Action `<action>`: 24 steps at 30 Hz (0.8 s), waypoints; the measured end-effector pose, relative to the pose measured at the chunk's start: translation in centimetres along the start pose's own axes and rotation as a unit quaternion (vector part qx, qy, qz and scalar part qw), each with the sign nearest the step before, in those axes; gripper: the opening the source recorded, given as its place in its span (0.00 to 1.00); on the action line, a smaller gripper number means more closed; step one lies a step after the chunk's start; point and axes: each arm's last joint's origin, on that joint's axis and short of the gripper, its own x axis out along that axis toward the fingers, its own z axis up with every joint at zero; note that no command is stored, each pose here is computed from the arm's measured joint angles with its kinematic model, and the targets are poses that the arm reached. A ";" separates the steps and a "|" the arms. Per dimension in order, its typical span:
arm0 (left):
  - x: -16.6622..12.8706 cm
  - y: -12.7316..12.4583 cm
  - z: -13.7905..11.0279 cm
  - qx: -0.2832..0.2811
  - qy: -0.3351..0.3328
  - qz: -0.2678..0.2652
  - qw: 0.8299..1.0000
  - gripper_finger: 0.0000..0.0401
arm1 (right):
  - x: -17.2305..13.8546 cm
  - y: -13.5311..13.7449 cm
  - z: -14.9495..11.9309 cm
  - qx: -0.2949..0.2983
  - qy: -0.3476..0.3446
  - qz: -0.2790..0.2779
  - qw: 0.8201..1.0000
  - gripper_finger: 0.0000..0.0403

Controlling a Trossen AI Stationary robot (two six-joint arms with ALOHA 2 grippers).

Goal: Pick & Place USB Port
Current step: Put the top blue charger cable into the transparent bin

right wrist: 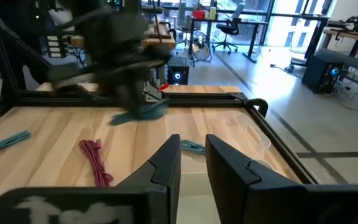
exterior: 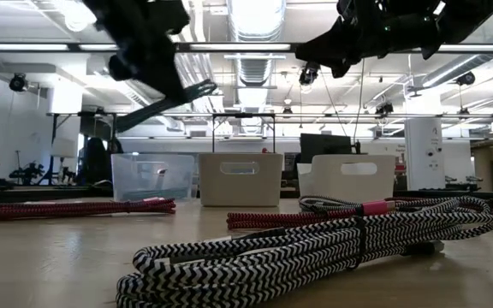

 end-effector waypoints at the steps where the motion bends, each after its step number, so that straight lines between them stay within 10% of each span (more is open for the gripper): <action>1: 0.3 0.8 0.7 -0.001 -0.005 0.013 1.000 0.05 | 0.0 0.0 0.0 -0.001 0.000 0.000 1.000 0.18; 12: 5.2 9.1 3.2 -0.054 0.033 0.146 0.987 0.06 | 0.0 0.0 0.0 -0.001 0.002 0.000 1.000 0.16; 24: 11.5 11.0 1.0 -0.090 0.117 0.166 0.975 0.07 | 0.0 0.0 -0.1 -0.001 0.003 0.000 1.000 0.16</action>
